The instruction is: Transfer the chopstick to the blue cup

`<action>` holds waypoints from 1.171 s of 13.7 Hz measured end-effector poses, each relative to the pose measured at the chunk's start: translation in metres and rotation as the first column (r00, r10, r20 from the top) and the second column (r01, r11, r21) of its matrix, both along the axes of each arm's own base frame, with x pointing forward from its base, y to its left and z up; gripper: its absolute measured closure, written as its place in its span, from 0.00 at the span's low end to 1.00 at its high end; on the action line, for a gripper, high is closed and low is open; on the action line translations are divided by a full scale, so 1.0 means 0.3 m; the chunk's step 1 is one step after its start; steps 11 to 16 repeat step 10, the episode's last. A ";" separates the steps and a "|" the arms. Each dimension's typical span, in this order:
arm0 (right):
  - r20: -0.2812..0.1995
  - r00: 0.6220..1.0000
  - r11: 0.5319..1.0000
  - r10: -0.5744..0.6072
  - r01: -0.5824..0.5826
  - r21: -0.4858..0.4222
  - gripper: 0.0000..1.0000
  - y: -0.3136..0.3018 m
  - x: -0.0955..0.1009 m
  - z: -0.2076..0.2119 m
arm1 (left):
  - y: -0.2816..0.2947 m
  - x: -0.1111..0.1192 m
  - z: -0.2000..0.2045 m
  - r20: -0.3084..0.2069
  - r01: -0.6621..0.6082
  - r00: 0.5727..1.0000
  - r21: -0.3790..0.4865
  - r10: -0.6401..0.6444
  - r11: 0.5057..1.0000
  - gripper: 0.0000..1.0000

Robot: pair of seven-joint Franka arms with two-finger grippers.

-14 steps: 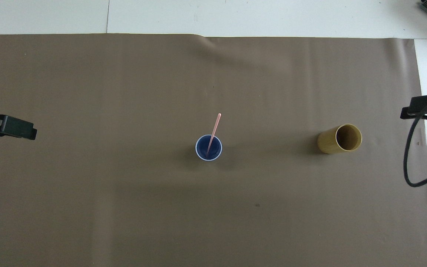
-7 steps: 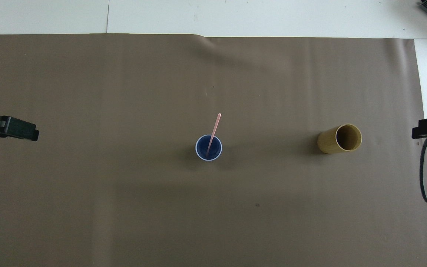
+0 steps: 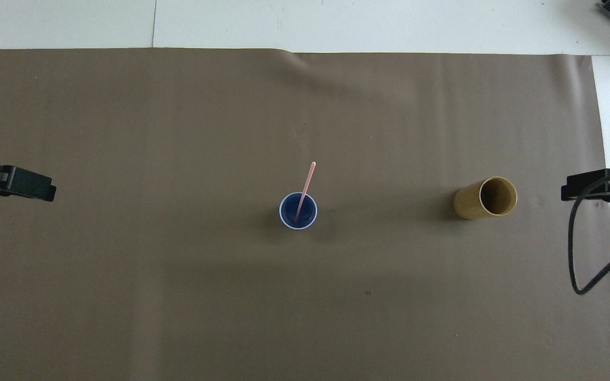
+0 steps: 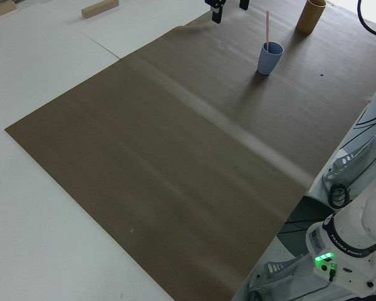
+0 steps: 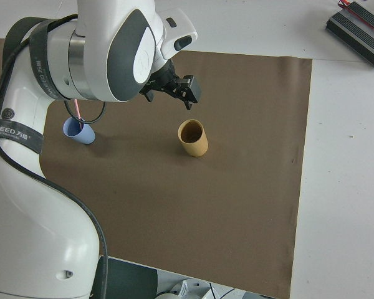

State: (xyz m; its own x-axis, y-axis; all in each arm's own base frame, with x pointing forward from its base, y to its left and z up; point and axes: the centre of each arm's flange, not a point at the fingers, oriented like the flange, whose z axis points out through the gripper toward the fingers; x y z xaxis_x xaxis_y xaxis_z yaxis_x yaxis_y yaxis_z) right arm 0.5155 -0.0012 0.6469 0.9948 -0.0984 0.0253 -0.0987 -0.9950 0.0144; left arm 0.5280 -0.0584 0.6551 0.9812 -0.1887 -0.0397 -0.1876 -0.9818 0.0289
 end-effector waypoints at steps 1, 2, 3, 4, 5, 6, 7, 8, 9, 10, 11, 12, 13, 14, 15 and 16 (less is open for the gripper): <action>0.002 1.000 1.000 0.005 -0.005 0.000 0.00 0.008 -0.001 -0.003 | 0.000 0.000 0.000 0.000 0.000 1.000 0.000 0.000 1.000 0.00; 0.001 1.000 1.000 0.005 -0.005 0.001 0.00 0.008 -0.004 -0.005 | 0.000 0.000 0.000 0.000 0.000 1.000 0.000 0.000 1.000 0.00; 0.001 1.000 1.000 0.005 -0.005 0.001 0.00 0.007 -0.005 -0.005 | 0.000 0.000 0.000 0.000 0.000 1.000 0.000 0.000 1.000 0.00; 0.001 1.000 1.000 0.004 -0.004 0.001 0.00 0.006 -0.006 -0.005 | 0.000 0.000 0.000 0.000 0.001 1.000 0.000 -0.001 1.000 0.00; 0.002 1.000 1.000 0.003 -0.003 0.001 0.00 0.004 -0.008 -0.005 | 0.000 0.000 0.000 0.000 0.001 1.000 0.000 -0.001 1.000 0.00; 0.002 1.000 1.000 0.003 -0.003 0.001 0.00 0.003 -0.009 -0.005 | 0.000 0.000 0.000 0.000 0.001 1.000 0.000 -0.001 1.000 0.00; 0.002 1.000 1.000 0.002 -0.002 0.001 0.00 0.001 -0.009 -0.005 | 0.000 0.000 0.000 0.000 0.001 1.000 0.000 -0.001 1.000 0.00; 0.001 1.000 1.000 0.001 -0.001 0.002 0.00 0.000 -0.009 -0.005 | 0.000 0.000 0.000 0.000 0.001 1.000 0.000 -0.001 1.000 0.00; 0.001 1.000 1.000 -0.001 0.001 0.002 0.00 -0.003 -0.009 -0.005 | 0.000 0.000 0.000 0.000 0.001 1.000 0.000 -0.001 1.000 0.00; 0.001 1.000 1.000 -0.003 0.003 0.002 0.00 -0.007 -0.009 -0.006 | 0.000 0.000 0.000 0.000 0.001 1.000 0.000 -0.001 1.000 0.00; 0.001 1.000 1.000 -0.003 0.003 0.002 0.00 -0.007 -0.009 -0.006 | 0.000 0.000 0.000 0.000 0.001 1.000 0.000 -0.001 1.000 0.00; 0.001 1.000 1.000 -0.003 0.003 0.002 0.00 -0.007 -0.009 -0.006 | 0.000 0.000 0.000 0.000 0.001 1.000 0.000 -0.001 1.000 0.00; 0.001 1.000 1.000 -0.003 0.003 0.002 0.00 -0.007 -0.009 -0.006 | 0.000 0.000 0.000 0.000 0.001 1.000 0.000 -0.001 1.000 0.00; 0.001 1.000 1.000 -0.003 0.003 0.002 0.00 -0.007 -0.009 -0.006 | 0.000 0.000 0.000 0.000 0.001 1.000 0.000 -0.001 1.000 0.00; 0.001 1.000 1.000 -0.003 0.003 0.002 0.00 -0.007 -0.009 -0.006 | 0.000 0.000 0.000 0.000 0.001 1.000 0.000 -0.001 1.000 0.00; 0.001 1.000 1.000 -0.003 0.003 0.002 0.00 -0.007 -0.009 -0.006 | 0.000 0.000 0.000 0.000 0.001 1.000 0.000 -0.001 1.000 0.00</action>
